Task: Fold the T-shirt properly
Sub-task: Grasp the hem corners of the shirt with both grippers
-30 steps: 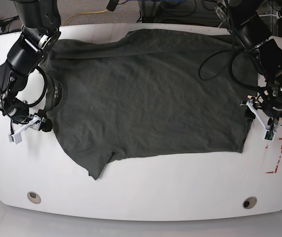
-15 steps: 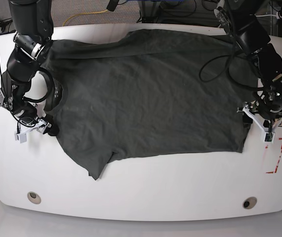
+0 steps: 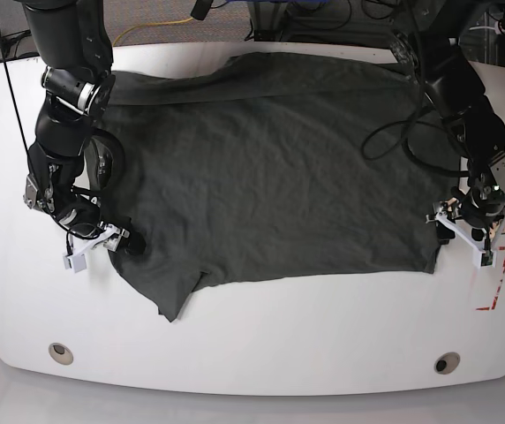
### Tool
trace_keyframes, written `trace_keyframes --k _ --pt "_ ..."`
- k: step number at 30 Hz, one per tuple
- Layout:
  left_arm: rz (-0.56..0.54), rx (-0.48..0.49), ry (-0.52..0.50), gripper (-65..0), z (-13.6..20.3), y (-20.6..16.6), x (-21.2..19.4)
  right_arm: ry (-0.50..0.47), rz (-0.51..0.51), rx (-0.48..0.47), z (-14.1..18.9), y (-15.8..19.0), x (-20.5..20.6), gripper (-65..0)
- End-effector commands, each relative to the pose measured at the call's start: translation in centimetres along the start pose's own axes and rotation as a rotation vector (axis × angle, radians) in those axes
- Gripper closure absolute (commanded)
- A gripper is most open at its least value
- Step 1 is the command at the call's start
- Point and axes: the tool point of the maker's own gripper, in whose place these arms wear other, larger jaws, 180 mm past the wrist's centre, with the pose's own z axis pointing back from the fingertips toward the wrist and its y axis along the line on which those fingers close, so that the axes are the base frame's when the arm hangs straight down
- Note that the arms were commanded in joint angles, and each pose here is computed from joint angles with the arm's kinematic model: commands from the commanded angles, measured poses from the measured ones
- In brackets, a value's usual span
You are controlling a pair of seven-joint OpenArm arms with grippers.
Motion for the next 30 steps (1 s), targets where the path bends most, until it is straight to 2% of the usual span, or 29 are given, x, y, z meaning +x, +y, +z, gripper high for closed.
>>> trace_keyframes --k 1,9,16,19,24,30 --pt "-0.005 0.003 -0.044 -41.0 -0.3 0.6 2.2 -0.027 0.024 -0.018 0.5 -0.4 1.7 -42.5" --pt "-0.003 -0.051 -0.04 -41.0 -2.6 -0.6 1.8 -0.043 0.025 -0.017 0.5 -0.3 2.0 -25.5" --pt "0.041 -0.091 -0.012 -41.0 -4.2 -1.6 0.3 -0.043 0.024 -0.016 0.5 -0.3 2.0 -24.7" --pt "0.042 -0.083 0.002 -41.0 -4.4 -0.8 -0.3 -0.043 0.024 -0.016 0.5 -0.3 2.0 -24.7" --pt "0.002 -0.124 0.055 -40.8 -5.3 -2.5 -1.8 -0.041 0.024 -0.016 0.5 -0.3 2.0 -23.9" --pt "-0.004 -0.123 0.074 -39.2 -5.4 -2.3 -2.5 -0.04 0.025 -0.016 0.5 -0.3 1.9 -23.8"
